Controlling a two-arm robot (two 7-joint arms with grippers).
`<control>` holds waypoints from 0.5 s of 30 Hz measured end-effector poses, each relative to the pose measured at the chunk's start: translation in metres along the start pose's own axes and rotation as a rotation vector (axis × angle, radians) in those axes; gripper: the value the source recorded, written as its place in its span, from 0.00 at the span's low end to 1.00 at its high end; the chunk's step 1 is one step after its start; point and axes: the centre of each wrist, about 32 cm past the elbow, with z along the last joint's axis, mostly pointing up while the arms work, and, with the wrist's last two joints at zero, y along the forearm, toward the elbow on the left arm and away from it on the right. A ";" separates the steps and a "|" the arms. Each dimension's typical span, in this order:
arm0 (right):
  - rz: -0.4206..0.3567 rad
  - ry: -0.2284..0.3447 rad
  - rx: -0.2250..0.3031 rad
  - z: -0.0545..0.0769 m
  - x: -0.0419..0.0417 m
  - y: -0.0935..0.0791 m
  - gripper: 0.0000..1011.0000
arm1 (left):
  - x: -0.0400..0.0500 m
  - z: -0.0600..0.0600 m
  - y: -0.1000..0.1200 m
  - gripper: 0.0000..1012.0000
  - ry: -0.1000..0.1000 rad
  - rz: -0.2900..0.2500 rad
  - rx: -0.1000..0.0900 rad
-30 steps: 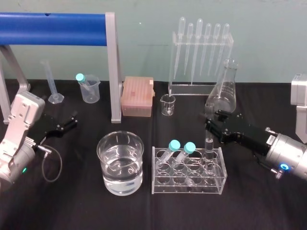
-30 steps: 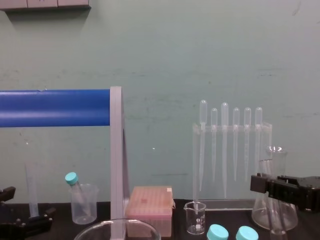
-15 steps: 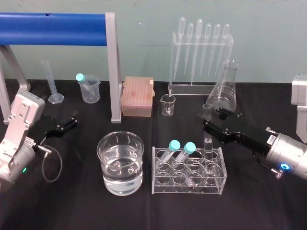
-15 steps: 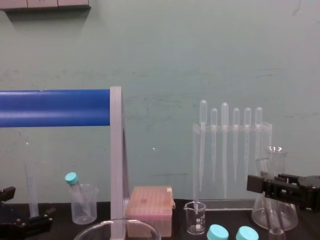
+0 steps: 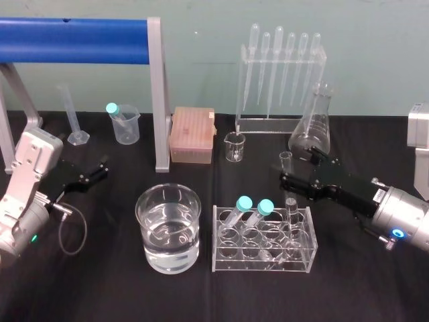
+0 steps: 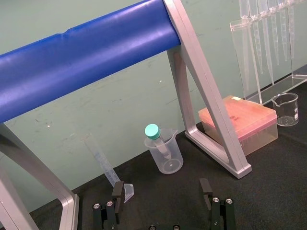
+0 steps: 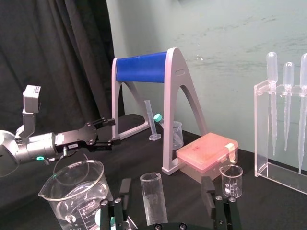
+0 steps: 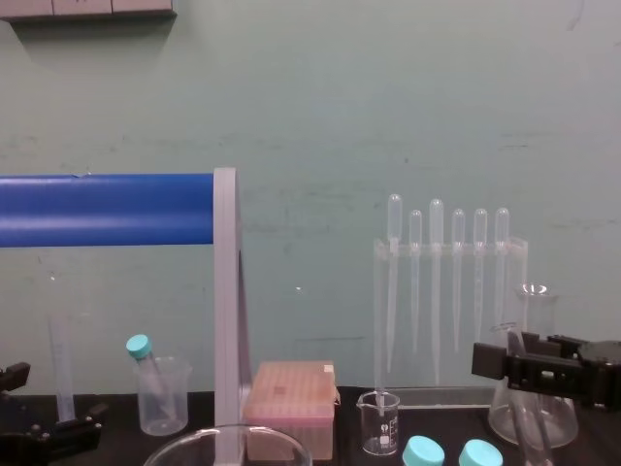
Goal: Hold the test tube with one hand and immerse one end into the beaker, then return it to the test tube rack.
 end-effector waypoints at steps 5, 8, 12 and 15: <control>0.000 0.000 0.000 0.000 0.0000 0.000 0.99 | 0.0000 0.000 0.000 0.99 0.000 0.000 0.000; 0.000 0.000 0.000 0.000 0.0000 0.000 0.99 | 0.0000 0.000 0.000 0.99 0.000 0.000 0.000; 0.018 -0.050 0.064 0.015 -0.0029 0.004 0.99 | 0.0000 0.000 0.000 0.99 0.000 0.000 0.000; 0.024 -0.133 0.145 0.038 -0.0070 0.007 0.99 | 0.0000 0.000 0.000 0.99 0.000 0.000 0.000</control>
